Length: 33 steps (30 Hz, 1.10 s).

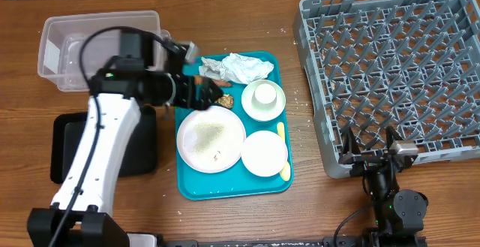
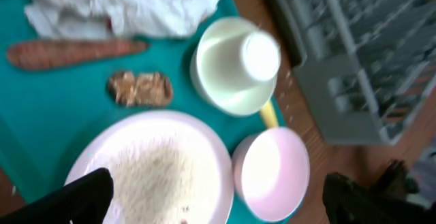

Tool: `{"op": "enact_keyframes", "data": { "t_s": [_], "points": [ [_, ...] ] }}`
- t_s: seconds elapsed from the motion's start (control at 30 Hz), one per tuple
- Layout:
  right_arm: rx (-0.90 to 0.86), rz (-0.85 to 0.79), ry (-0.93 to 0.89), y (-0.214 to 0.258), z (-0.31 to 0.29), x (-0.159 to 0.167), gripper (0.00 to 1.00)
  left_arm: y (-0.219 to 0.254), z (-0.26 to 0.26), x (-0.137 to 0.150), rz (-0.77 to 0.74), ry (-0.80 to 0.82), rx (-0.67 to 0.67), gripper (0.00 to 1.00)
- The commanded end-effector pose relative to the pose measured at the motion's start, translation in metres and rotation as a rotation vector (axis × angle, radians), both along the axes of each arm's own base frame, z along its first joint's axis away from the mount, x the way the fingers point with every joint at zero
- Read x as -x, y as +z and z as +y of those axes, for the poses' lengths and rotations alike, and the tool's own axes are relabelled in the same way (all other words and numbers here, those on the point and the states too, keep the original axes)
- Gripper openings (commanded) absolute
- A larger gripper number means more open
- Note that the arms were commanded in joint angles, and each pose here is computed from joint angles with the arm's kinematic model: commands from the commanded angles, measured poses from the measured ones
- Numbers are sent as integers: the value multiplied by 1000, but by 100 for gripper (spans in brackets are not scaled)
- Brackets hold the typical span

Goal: Sort waste into correct bins and load items into the dishwasher
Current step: 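Move the left gripper over the white rice plate on the teal tray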

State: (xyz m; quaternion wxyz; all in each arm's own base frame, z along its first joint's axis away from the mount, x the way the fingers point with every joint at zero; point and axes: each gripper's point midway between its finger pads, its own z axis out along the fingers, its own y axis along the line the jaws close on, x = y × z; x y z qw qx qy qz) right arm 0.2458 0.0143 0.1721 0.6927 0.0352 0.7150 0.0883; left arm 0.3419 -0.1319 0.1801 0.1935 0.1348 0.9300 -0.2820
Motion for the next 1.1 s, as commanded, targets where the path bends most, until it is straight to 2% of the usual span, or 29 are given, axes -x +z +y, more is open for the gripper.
{"op": "enact_keyframes", "data": {
  "t_s": [0.0,0.07,0.2,0.3,0.43,0.67,0.73,0.93,1.07],
  "points": [
    [1,-4,-12,-2,-2,0,100,-19,12,-3,19,55,-211,100],
    [1,-4,-13,-2,-2,0,100,-21,-3,-5,9,22,-187,100],
    [1,-4,-13,-2,-2,0,100,-14,-28,-9,38,33,-51,100],
    [1,-4,-13,-2,-2,0,100,-17,-35,-14,32,30,-39,100],
    [1,-4,-13,-2,-2,0,100,-43,-31,-13,118,119,-127,100],
    [1,-4,-13,-2,-2,0,100,-91,-30,-2,190,280,-415,100],
    [1,-4,-13,-2,-2,0,100,-104,-32,0,213,319,-457,100],
    [1,-4,-13,-2,-2,0,100,-131,-34,5,300,381,-480,100],
    [1,-4,-13,-2,-2,0,100,-136,-38,-1,286,380,-470,100]
  ]
}}
